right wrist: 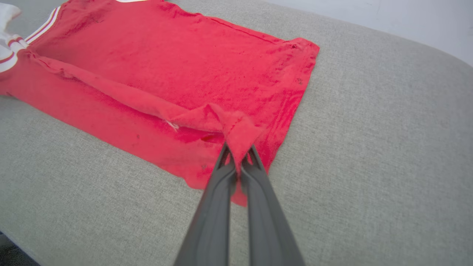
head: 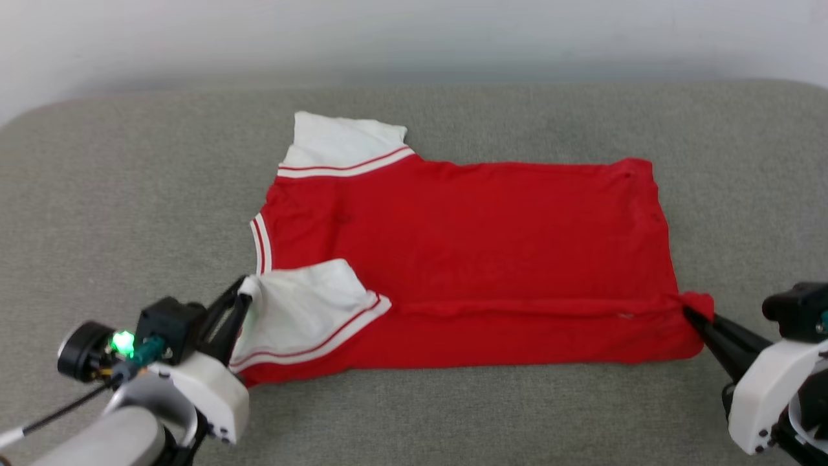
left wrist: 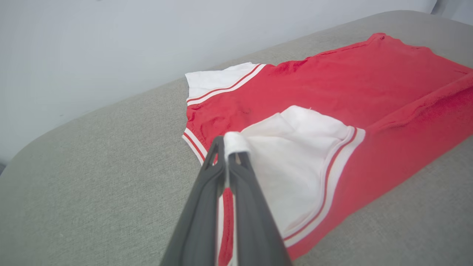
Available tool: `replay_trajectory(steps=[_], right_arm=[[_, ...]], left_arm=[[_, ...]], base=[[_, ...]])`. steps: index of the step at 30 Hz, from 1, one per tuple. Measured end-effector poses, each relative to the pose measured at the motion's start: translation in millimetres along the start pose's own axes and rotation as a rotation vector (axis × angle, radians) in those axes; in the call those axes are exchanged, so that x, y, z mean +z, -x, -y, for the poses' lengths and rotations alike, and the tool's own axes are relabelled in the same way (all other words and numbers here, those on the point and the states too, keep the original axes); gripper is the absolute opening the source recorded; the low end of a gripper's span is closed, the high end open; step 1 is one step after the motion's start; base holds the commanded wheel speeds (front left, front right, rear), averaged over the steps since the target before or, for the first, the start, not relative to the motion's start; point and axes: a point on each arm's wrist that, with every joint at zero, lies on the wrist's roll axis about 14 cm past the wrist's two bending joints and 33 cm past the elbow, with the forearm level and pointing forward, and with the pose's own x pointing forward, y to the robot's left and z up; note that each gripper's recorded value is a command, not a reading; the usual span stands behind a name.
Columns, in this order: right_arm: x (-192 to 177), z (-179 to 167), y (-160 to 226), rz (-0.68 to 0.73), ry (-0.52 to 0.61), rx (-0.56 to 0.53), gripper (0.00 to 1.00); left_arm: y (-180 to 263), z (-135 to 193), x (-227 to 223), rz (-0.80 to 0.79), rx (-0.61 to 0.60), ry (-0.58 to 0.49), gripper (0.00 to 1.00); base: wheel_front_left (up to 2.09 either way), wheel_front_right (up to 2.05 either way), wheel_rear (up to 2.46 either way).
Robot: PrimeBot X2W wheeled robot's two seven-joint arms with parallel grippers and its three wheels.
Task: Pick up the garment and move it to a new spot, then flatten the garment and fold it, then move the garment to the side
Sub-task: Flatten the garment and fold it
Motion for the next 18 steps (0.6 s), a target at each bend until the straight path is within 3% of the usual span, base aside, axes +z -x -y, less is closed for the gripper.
replay_trajectory(steps=[8, 18], right_arm=[[-8, 14, -30, -0.074, -0.007, -0.018, 0.0], [-60, 19, -64, -0.252, -0.042, -0.004, 0.0]], left_arm=[[-55, -17, -12, -0.044, -0.031, -0.047, 0.0], [-90, -19, -88, -0.251, -0.078, -0.026, 0.0]], base=[[0.0, 0.0, 0.0], [0.0, 0.0, 0.0]])
